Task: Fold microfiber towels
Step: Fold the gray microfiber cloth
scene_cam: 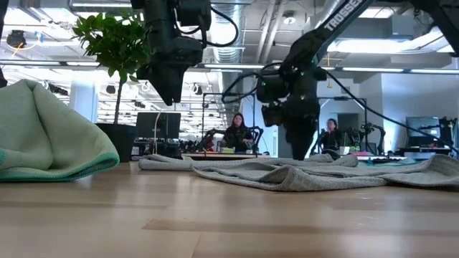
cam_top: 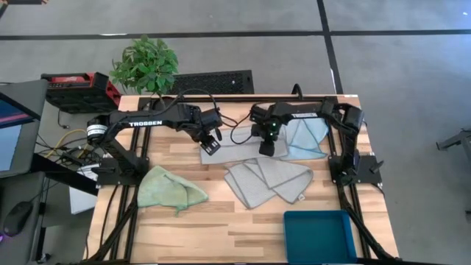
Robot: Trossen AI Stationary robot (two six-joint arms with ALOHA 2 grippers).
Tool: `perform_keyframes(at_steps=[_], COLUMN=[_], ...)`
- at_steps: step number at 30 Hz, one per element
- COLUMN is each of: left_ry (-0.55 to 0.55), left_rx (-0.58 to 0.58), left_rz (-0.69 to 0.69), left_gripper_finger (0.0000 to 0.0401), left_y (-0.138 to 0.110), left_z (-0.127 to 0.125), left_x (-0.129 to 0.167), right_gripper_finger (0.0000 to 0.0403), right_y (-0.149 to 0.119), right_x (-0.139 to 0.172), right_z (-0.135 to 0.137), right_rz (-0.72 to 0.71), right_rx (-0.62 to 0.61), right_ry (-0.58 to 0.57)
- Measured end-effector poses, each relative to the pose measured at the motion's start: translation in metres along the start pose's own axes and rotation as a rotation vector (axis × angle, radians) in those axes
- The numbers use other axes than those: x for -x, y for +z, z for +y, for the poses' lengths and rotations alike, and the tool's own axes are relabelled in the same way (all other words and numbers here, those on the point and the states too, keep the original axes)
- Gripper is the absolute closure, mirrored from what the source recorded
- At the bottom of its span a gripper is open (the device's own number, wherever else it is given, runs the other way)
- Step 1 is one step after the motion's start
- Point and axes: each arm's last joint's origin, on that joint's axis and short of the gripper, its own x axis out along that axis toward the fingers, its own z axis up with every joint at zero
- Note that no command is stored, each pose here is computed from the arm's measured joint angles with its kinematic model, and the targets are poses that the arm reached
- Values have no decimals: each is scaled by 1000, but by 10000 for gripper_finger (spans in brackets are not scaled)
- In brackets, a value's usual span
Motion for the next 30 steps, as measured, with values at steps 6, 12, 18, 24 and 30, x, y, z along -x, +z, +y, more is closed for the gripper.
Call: perform_keyframes(at_steps=[6,12,18,24,30], left_ry=[0,-2,-2,-1,8], left_rx=[-4,-4,-6,-5,-5], left_rz=[0,1,0,0,-5], left_gripper_finger=[253,253,253,253,253], left_y=[-1,-2,-3,-3,-2], left_z=[-2,-5,-5,-5,-5], left_x=[0,0,0,0,0], right_gripper_finger=[237,238,238,240,241], right_y=[7,7,8,17,21], right_x=[7,9,10,15,26], right_z=[-1,-12,-19,-27,-24], right_rz=[-90,-71,-75,-147,-212], right_rx=[27,7,-14,-26,-23], right_ry=[-27,-224,-351,-538,-605])
